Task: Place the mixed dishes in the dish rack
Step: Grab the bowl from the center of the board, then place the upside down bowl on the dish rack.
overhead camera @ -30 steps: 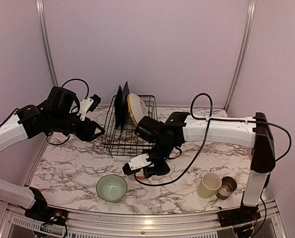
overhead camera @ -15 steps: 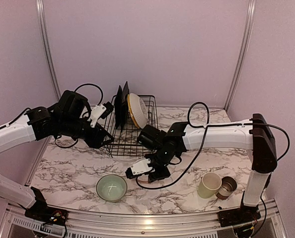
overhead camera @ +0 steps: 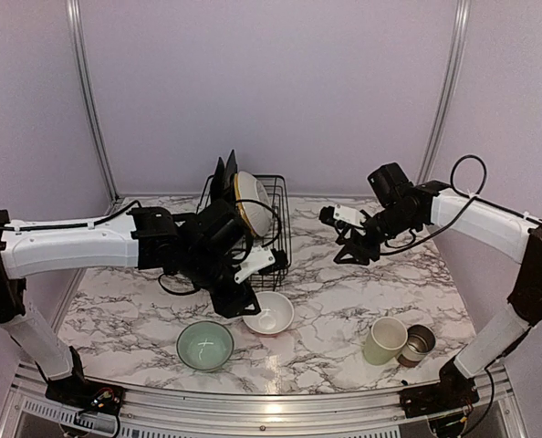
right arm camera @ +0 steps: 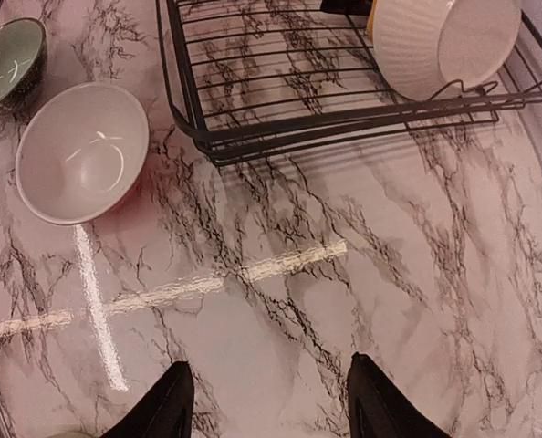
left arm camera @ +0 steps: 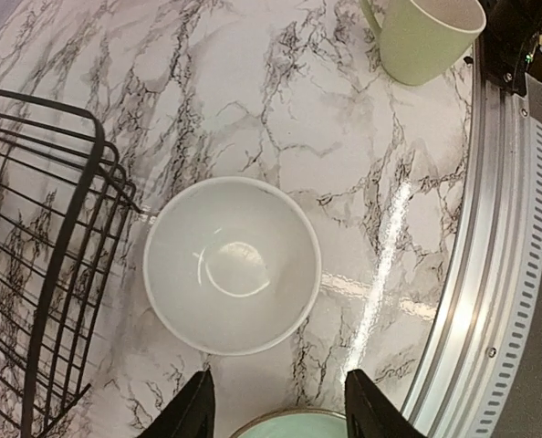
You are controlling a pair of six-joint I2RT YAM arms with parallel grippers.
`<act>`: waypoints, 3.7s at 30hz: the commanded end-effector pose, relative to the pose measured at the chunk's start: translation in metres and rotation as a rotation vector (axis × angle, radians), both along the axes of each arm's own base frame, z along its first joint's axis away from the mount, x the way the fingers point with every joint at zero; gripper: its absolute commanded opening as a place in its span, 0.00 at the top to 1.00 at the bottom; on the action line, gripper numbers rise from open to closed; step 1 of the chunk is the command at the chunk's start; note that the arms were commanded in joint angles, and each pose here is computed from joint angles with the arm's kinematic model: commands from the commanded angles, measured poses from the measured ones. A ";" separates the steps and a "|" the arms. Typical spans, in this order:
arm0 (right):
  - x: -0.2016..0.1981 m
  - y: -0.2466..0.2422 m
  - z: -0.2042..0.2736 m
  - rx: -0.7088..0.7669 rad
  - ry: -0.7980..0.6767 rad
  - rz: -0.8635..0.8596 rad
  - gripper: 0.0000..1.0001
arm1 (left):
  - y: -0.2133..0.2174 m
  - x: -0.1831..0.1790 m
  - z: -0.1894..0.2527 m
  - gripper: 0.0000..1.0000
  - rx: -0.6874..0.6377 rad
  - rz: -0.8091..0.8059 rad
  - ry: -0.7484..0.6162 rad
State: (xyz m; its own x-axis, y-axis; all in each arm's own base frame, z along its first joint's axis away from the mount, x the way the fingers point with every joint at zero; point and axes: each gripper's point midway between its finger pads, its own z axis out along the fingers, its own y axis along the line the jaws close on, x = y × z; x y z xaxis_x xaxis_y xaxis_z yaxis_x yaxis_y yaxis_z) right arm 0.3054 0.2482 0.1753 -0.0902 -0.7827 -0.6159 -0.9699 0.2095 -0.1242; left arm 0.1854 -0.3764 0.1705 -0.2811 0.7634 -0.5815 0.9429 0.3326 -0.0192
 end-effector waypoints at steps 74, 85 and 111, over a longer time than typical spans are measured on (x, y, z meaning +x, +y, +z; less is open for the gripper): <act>0.050 -0.074 -0.046 0.169 0.059 -0.336 0.02 | -0.003 0.177 0.092 1.00 -0.946 0.519 0.490; 0.050 -0.075 -0.050 0.163 0.068 -0.337 0.02 | -0.012 0.201 0.046 1.00 -0.892 0.622 0.559; 0.049 -0.075 -0.059 0.146 0.088 -0.332 0.02 | -0.021 0.213 -0.019 1.00 -0.811 0.670 0.740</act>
State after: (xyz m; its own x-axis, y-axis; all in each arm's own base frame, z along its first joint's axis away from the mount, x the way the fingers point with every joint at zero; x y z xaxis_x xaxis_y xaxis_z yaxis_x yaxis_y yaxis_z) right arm 0.3485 0.1721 0.1109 -0.3941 -0.6004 -0.6959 -0.8476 0.5301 0.0227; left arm 0.3907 -0.3978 0.1435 -0.9273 -0.1421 -0.3464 0.2633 0.4102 -0.8732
